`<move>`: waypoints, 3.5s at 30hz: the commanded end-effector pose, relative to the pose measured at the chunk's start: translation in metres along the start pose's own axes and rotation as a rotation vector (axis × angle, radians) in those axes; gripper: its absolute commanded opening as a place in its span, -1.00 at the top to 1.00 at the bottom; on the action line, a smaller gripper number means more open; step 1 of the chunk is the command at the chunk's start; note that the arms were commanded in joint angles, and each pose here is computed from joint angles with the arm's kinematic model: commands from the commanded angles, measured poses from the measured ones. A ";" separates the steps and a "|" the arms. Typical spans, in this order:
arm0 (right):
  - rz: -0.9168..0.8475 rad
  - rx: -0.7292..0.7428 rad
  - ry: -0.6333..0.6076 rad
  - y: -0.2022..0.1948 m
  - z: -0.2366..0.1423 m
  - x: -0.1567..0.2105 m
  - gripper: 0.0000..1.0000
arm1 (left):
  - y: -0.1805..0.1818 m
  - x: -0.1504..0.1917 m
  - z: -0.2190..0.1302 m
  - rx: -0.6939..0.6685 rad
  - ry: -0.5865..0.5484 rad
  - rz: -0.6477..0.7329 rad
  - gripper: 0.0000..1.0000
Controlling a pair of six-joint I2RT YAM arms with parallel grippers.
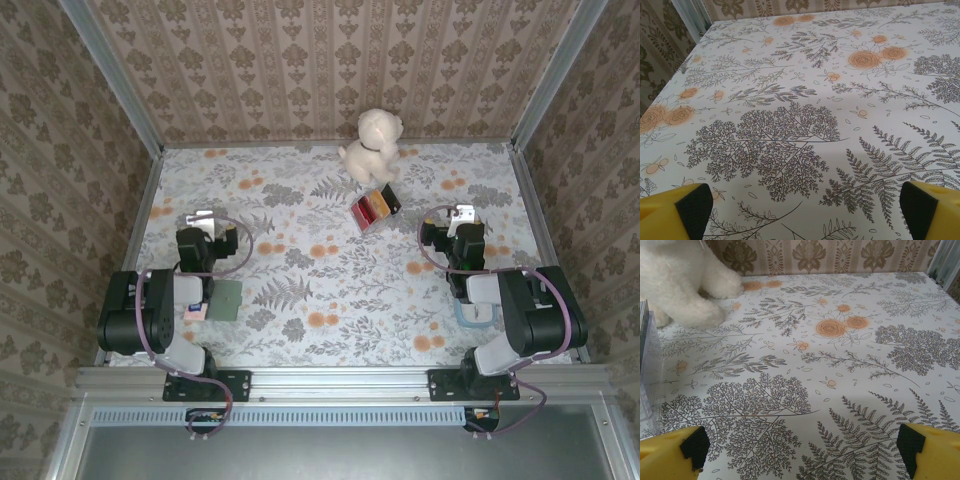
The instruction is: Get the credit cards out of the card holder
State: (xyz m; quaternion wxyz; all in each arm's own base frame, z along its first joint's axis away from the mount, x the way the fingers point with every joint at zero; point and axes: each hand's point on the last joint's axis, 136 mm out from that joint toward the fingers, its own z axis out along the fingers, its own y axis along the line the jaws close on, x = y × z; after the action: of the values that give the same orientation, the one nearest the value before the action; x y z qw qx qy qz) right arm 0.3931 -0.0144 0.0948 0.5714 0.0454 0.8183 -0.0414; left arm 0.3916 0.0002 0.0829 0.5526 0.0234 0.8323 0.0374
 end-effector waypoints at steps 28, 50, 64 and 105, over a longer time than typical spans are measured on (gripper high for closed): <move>0.324 0.381 0.137 -0.062 -0.074 -0.073 -1.00 | 0.034 -0.040 -0.057 -0.177 0.261 -0.381 -1.00; 0.533 -0.134 0.622 0.078 -0.061 -0.025 -1.00 | -0.057 0.063 -0.139 -0.003 0.884 -0.494 -0.93; 0.455 -0.181 0.721 0.127 -0.053 -0.003 -1.00 | -0.106 0.116 -0.143 0.023 0.999 -0.527 -0.98; 0.278 -0.470 0.927 0.287 -0.089 0.043 -0.44 | -0.187 0.078 -0.108 0.378 1.011 -0.550 -0.23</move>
State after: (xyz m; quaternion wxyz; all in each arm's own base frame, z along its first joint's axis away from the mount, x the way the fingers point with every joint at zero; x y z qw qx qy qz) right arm 0.3287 0.2714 0.0776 0.1524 0.0367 0.9601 0.2317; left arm 0.2660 -0.1739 0.0393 0.0720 -0.1259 0.9614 -0.2339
